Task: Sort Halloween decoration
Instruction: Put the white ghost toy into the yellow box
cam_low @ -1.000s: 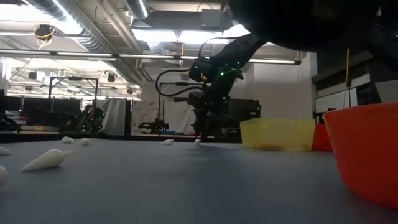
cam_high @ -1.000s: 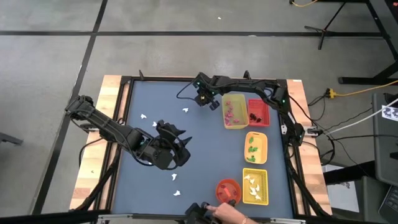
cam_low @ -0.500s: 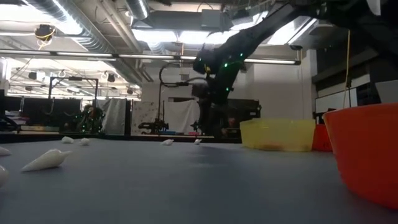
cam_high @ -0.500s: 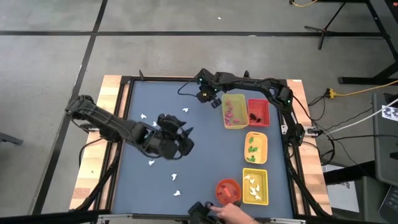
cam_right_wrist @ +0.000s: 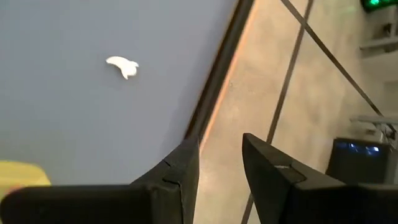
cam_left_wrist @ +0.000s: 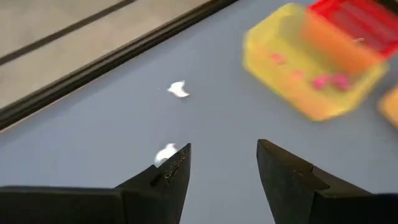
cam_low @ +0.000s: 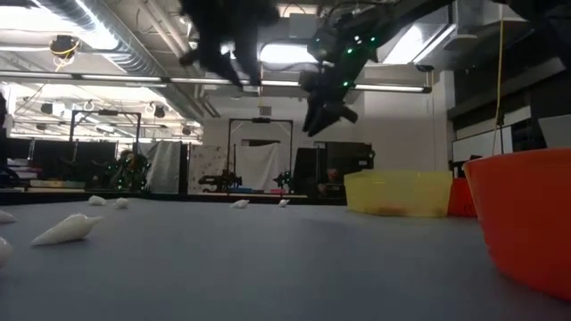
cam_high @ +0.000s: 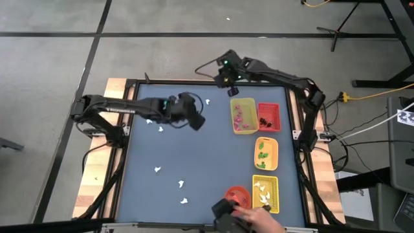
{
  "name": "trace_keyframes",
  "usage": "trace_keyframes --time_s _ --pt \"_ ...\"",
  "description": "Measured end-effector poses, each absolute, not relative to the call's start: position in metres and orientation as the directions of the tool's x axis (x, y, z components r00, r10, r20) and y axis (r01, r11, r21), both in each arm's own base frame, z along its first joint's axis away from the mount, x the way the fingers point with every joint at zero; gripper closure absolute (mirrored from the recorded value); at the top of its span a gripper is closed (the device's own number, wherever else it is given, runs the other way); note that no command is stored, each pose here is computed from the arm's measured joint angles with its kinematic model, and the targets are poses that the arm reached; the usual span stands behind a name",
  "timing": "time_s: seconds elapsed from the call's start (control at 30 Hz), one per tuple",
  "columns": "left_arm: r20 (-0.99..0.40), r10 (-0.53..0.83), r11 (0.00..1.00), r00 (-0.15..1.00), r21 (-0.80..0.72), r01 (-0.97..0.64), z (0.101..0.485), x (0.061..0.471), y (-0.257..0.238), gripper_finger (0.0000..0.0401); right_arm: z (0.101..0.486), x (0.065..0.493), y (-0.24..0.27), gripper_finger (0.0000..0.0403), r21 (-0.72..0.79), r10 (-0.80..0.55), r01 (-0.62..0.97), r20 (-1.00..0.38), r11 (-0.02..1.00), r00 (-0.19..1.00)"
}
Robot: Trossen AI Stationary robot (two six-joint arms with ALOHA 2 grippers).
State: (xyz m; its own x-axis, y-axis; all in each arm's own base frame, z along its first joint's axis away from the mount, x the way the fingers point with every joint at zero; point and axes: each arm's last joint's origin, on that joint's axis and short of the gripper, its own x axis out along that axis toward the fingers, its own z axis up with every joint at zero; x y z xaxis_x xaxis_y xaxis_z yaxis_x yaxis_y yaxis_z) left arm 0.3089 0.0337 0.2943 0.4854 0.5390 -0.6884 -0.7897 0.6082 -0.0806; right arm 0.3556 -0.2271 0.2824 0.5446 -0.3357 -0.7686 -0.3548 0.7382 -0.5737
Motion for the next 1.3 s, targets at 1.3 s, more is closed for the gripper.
trace_keyframes --time_s 1.3 --pt "-0.754 0.271 0.363 0.598 -0.495 -0.789 0.136 0.366 0.248 0.0234 0.332 0.307 -0.224 0.0281 -0.478 -0.262 -0.233 -0.757 0.847 0.599"
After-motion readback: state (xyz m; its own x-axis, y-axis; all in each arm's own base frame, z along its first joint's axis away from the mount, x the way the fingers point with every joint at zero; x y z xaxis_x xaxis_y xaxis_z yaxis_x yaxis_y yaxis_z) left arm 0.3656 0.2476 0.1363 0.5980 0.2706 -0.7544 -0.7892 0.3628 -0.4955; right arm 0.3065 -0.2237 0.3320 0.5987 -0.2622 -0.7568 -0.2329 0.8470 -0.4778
